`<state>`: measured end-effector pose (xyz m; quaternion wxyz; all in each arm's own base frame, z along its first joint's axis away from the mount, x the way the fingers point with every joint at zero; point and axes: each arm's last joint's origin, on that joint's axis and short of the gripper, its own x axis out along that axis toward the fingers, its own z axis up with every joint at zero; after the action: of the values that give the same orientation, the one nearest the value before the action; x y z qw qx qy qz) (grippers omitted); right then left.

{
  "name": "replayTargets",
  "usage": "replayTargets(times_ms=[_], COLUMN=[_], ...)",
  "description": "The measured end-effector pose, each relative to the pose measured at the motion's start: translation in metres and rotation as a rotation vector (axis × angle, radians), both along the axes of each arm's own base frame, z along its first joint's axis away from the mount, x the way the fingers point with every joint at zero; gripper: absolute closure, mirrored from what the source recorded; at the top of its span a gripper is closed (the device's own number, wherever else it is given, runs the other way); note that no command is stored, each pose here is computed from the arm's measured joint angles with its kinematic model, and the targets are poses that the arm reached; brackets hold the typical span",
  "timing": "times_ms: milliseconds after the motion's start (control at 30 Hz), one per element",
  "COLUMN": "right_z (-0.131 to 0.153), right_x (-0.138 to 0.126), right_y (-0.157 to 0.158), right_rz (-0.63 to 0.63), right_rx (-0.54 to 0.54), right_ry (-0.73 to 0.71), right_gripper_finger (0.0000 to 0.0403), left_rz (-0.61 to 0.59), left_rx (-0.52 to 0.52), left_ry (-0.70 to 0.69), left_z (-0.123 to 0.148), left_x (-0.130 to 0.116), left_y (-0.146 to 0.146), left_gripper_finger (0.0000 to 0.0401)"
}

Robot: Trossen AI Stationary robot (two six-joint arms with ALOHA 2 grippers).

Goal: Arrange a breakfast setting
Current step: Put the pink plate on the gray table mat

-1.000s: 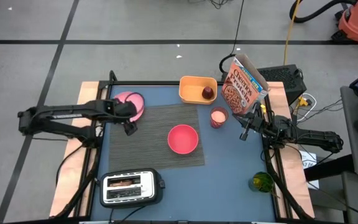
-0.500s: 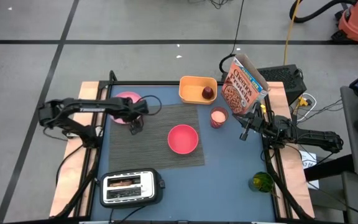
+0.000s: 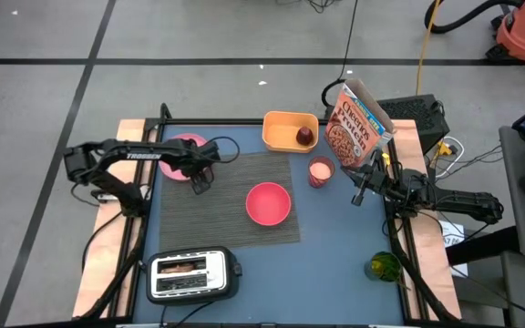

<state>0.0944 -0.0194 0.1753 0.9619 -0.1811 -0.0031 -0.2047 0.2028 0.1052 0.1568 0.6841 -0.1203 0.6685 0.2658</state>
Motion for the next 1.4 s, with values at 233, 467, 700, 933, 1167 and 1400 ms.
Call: replayTargets(times_ms=[233, 467, 700, 933, 1167, 1400], right_z=[0.0, 0.0, 0.0, 0.0, 0.0, 0.0], right_x=[0.0, 0.0, 0.0, 0.0, 0.0, 0.0], right_y=[0.0, 0.0, 0.0, 0.0, 0.0, 0.0], right_rz=[0.0, 0.0, 0.0, 0.0, 0.0, 0.0], right_rx=[0.0, 0.0, 0.0, 0.0, 0.0, 0.0], right_ry=[0.0, 0.0, 0.0, 0.0, 0.0, 0.0], right_gripper_finger=[0.0392, 0.0392, 0.0392, 0.0392, 0.0392, 0.0392], left_rz=[-0.017, -0.019, -0.038, -0.047, -0.06, -0.071], left_rx=[-0.001, -0.06, -0.087, -0.195, -0.268, -0.286], left_ry=[0.003, -0.023, -0.06, -0.115, -0.136, -0.145], left_z=[0.0, 0.0, 0.005, 0.008, 0.008, 0.009], left_x=[0.0, 0.002, 0.007, 0.015, 0.022, 0.024], left_y=[0.0, -0.007, -0.025, -0.053, -0.086, -0.113], left_gripper_finger=[0.0318, 0.0384, 0.0391, 0.0391, 0.0391, 0.0391])
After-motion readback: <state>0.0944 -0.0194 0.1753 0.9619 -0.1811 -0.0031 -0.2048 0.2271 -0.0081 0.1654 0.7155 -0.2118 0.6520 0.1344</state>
